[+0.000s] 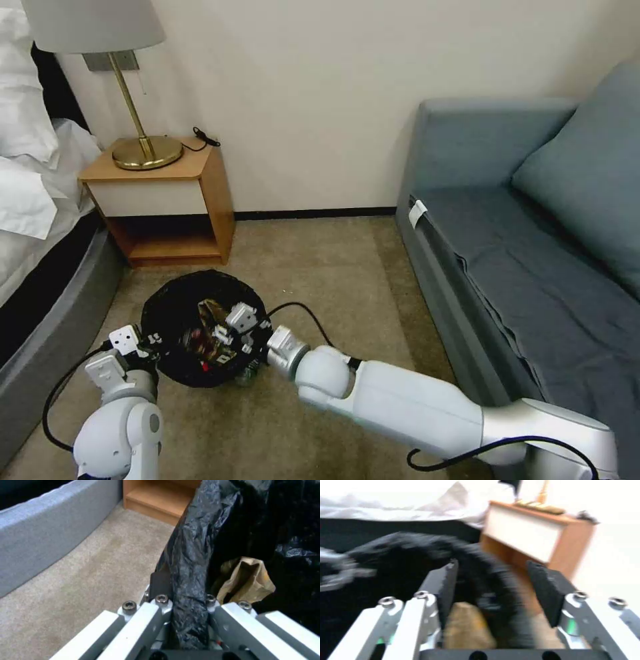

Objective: Pick up the trash bin, then pick up the garbage on the floor and place it into the trash bin.

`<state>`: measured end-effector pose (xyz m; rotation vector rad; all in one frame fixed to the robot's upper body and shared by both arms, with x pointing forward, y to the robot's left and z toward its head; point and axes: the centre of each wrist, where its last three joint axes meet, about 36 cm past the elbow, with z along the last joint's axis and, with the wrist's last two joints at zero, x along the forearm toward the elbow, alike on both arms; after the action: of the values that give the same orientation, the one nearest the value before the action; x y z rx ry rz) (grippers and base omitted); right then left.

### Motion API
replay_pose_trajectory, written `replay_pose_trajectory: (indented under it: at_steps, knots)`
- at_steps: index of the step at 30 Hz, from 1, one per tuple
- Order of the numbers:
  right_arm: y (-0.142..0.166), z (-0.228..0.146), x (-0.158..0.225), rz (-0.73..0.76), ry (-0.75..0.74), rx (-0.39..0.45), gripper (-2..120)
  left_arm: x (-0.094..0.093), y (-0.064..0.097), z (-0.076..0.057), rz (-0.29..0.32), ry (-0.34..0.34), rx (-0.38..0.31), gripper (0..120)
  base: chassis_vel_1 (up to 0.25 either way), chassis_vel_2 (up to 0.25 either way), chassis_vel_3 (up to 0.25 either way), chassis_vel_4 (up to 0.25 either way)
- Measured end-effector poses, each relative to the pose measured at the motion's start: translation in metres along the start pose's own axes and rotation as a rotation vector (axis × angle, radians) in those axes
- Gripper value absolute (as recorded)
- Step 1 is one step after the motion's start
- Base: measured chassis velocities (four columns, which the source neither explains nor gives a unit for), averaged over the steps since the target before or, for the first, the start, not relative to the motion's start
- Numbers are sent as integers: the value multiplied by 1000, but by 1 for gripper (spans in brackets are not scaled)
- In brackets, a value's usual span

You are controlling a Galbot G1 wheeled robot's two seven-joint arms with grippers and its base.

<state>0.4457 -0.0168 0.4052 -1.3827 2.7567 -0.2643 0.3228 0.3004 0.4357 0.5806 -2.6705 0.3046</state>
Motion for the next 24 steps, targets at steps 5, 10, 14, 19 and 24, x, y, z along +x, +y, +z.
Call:
replay_pose_trajectory:
  at_steps: [5, 10, 14, 19, 24]
  knots:
    - [-58, -21, 43, 117, -74, 22, 78, 2, 2, -3, -2, -8, 3, 3, 0, 0, 0, 0]
    - [-96, -51, 92, 248, -166, 21, 96, 3, 4, -5, -10, -17, 3, 3, 0, 0, 0, 0]
    - [-107, -63, 134, 380, -210, 26, 99, 2, 8, -8, -30, -34, -5, 3, 0, 0, 0, 0]
    - [-89, -83, 194, 614, -196, -13, 100, 3, 14, -13, -48, -53, -8, 3, 0, 0, 0, 0]
    - [-47, -77, 223, 684, -146, -60, 100, 4, 19, -17, -57, -64, -12, 3, 0, 0, 0, 0]
